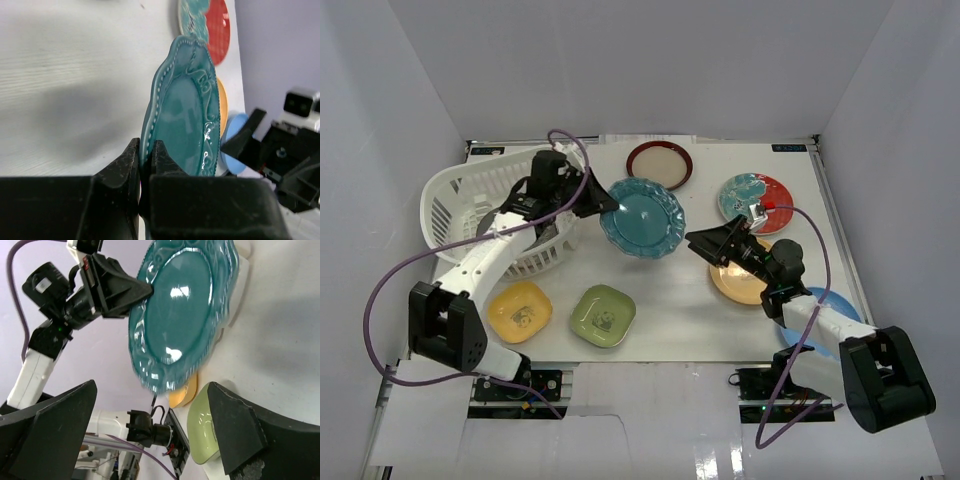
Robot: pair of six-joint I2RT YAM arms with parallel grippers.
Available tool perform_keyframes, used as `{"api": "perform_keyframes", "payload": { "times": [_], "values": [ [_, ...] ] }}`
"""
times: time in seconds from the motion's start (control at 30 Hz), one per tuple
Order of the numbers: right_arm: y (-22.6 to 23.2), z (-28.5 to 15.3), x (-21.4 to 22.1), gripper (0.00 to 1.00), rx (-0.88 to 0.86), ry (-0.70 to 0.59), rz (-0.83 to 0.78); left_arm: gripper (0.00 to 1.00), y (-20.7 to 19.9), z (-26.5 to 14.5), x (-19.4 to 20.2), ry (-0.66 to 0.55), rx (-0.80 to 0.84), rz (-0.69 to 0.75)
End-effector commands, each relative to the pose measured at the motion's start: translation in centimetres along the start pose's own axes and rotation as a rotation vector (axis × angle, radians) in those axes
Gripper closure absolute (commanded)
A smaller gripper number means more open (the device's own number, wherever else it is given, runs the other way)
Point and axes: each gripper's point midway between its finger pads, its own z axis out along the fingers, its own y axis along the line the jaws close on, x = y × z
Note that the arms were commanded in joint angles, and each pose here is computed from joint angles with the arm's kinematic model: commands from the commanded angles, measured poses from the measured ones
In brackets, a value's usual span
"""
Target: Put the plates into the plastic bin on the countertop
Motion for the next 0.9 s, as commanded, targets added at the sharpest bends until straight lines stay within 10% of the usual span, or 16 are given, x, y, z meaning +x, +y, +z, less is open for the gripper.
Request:
{"api": "perform_keyframes", "payload": {
  "times": [0.0, 0.43, 0.87],
  "values": [
    [2.4, -0.2, -0.2, 0.03, -0.05, 0.022, -0.128, 1.0, -1.4, -7.8, -10.2, -0.358, 0.008, -0.018],
    [-0.2, -1.3, 1.0, 0.05, 0.087, 0.104, -0.297, 1.0, 10.4, -24.4, -16.1, -0.855, -0.618, -0.083],
    [-2.7, 0.1, 0.2, 0.0, 0.177, 0.138, -0.3, 1.0, 19.0, -20.6, -10.9, -0.71, -0.825, -0.106]
  ]
}}
